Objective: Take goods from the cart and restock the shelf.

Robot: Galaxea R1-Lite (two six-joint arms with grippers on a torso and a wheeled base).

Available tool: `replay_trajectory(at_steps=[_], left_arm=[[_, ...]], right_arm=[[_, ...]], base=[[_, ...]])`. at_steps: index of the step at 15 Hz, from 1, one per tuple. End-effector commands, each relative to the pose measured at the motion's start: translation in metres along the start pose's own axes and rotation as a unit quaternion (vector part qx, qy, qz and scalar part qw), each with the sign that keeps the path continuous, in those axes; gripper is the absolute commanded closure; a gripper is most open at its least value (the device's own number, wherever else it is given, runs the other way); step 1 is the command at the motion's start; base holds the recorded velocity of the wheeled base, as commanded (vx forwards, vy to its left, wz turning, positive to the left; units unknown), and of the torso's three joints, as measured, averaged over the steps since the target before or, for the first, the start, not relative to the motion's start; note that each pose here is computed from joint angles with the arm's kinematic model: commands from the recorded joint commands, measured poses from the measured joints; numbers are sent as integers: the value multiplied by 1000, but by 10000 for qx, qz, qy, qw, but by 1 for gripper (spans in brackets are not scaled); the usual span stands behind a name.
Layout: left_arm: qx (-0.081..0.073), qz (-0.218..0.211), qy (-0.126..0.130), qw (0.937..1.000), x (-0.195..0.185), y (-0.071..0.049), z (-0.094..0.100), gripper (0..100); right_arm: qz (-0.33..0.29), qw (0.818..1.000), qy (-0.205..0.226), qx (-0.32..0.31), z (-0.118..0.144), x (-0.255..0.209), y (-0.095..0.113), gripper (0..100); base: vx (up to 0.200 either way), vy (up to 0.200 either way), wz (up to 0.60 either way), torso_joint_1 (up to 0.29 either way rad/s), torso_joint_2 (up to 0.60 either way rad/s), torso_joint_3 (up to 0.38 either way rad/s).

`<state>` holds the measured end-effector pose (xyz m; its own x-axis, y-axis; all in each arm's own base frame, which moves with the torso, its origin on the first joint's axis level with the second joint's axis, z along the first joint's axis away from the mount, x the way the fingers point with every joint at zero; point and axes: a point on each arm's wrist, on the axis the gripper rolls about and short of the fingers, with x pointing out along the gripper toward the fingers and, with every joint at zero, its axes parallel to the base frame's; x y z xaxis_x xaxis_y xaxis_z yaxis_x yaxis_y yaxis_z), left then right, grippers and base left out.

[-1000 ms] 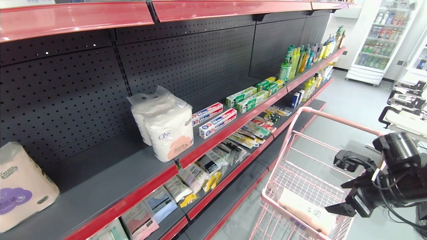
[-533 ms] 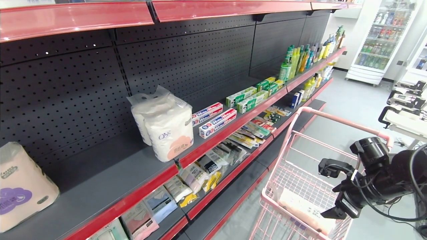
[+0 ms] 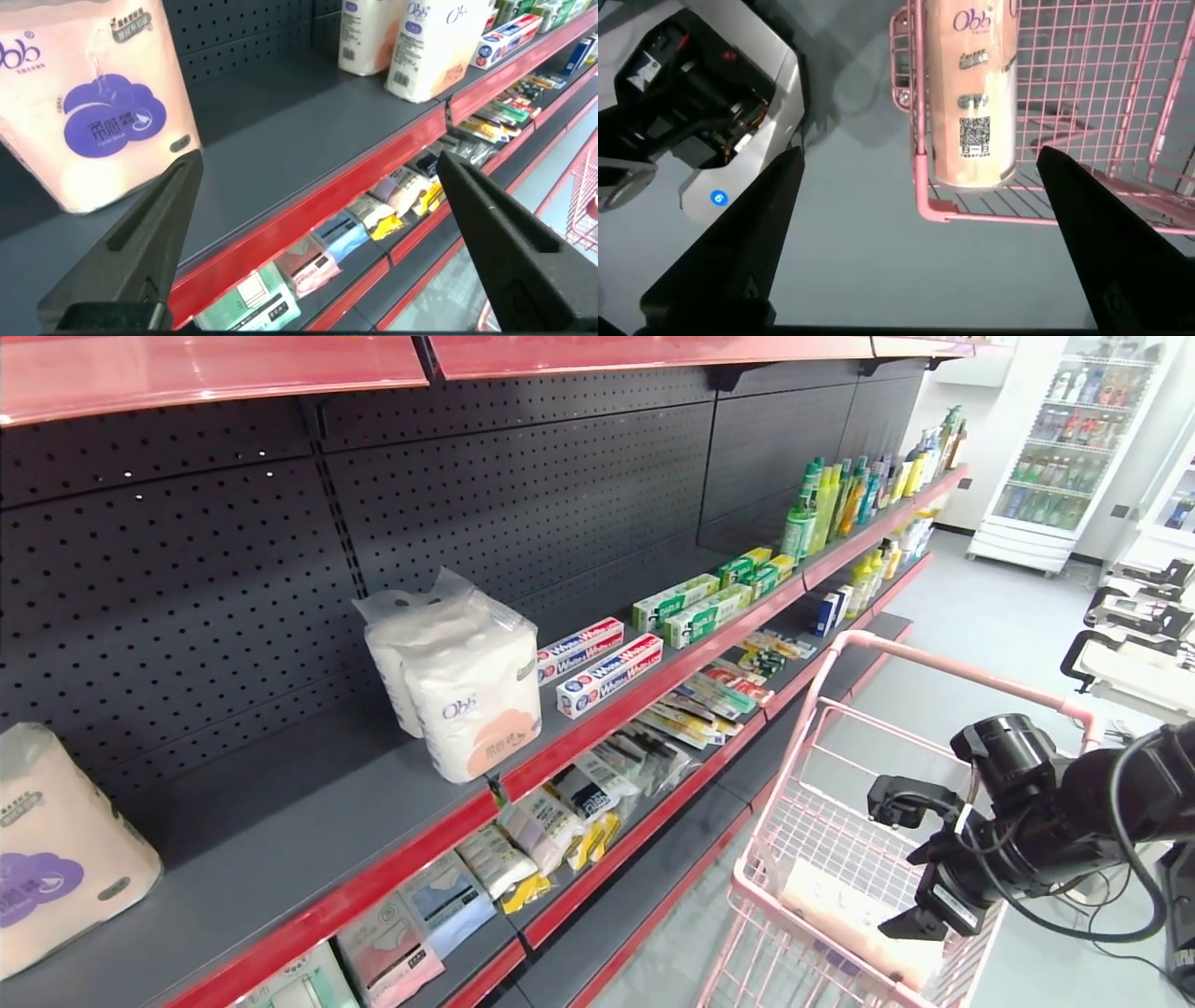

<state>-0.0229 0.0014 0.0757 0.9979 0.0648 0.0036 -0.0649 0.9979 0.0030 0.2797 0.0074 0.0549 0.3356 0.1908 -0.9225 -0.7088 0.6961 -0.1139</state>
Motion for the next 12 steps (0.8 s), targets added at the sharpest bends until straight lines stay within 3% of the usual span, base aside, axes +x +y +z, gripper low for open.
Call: replay_trajectory(at_steps=[1, 12], left_arm=[[0, -2, 3, 10000, 0, 0, 0, 0], [0, -2, 3, 10000, 0, 0, 0, 0]], right_arm=[[42, 10000, -8, -88, 5, 3, 2, 0], [34, 9989, 262, -386, 4, 17, 0, 0]], base=[[0, 0, 0, -80, 183, 90], [0, 0, 0, -96, 211, 114]])
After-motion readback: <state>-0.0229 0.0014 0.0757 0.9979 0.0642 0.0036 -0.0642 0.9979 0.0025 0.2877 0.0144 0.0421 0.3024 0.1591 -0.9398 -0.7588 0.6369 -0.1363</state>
